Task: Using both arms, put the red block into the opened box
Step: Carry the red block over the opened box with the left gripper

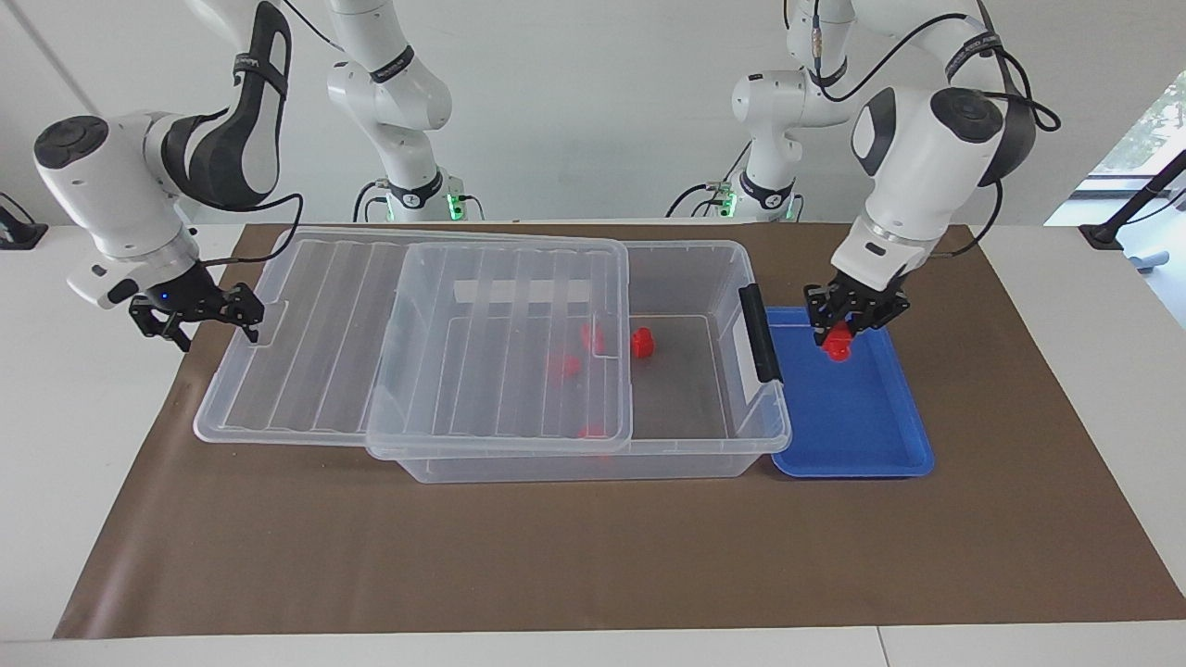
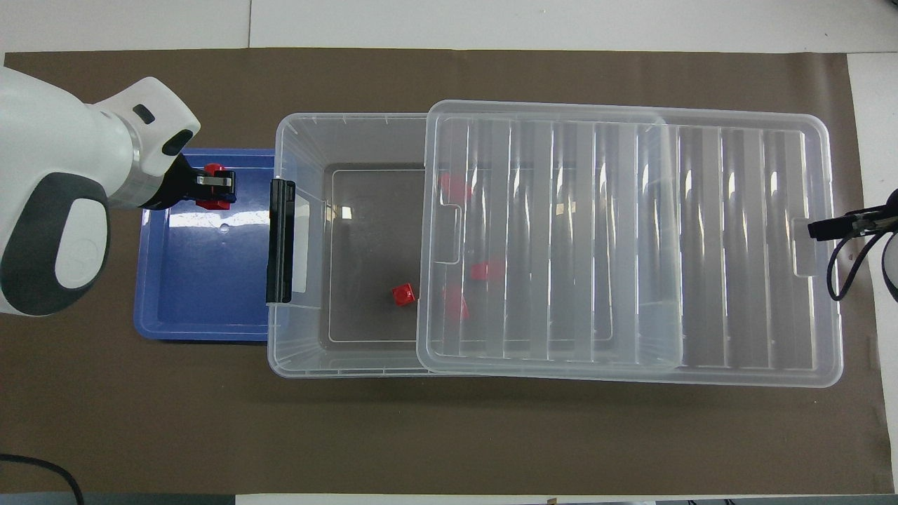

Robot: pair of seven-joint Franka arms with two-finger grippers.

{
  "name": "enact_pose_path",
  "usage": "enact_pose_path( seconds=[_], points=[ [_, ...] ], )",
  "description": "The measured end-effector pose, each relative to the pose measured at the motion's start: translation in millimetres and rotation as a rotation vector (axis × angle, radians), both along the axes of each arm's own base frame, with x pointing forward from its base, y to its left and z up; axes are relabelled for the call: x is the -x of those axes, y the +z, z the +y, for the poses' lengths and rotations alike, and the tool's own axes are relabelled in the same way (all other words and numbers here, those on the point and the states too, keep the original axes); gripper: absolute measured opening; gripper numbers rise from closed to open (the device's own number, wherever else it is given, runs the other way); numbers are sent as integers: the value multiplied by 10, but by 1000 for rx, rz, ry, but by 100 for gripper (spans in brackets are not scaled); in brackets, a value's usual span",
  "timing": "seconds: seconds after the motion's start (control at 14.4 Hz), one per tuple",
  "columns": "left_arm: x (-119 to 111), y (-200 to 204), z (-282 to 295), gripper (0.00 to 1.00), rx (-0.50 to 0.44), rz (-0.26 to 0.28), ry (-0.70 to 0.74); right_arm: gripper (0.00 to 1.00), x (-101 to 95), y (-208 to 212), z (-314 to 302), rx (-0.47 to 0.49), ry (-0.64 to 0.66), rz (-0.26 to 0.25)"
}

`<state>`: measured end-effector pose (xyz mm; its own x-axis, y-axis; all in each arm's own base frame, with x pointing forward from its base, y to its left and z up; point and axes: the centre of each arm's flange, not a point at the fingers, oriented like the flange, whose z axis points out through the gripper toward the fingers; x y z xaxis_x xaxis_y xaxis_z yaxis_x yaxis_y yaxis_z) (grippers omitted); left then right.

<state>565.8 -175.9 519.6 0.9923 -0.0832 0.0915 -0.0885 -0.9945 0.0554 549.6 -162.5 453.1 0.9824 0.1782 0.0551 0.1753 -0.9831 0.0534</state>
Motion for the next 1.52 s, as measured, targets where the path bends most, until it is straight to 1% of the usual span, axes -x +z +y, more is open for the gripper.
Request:
enact_pose_path(
  seconds=[0.28, 0.42, 0.48, 0.55, 0.69, 0.76, 1.04, 1.18, 1.39, 1.52],
  points=[
    [317, 5, -842, 34, 22, 6, 49, 100, -2, 17, -17, 3, 12, -2],
    [406, -45, -1122, 34, 36, 1, 73, 100, 8, 20, -55, 4, 12, -3],
    [414, -114, -1226, 34, 43, 0, 83, 100, 13, 20, -70, 4, 12, -3],
    [406, -209, -1307, 34, 36, -3, 89, 100, 14, 20, -75, 4, 13, -3],
    [347, -487, -1476, 34, 4, -33, 115, 100, 13, 22, -76, 4, 13, -3],
    [310, -636, -1555, 34, 5, -43, 127, 100, 13, 25, -77, 5, 14, -3],
    [175, -1133, -1641, 34, 6, -33, 135, 100, 4, 43, -82, 6, 21, -7],
    [124, -1413, -1652, 34, -13, -27, 124, 100, 1, 43, -82, 7, 21, -7],
    [133, -1820, -1647, 34, -32, 4, 115, 100, -38, 129, 10, 4, 38, 3],
    [159, -1965, -1640, 34, -8, -17, 112, 100, -117, 346, 263, -1, 67, 20]
  ],
)
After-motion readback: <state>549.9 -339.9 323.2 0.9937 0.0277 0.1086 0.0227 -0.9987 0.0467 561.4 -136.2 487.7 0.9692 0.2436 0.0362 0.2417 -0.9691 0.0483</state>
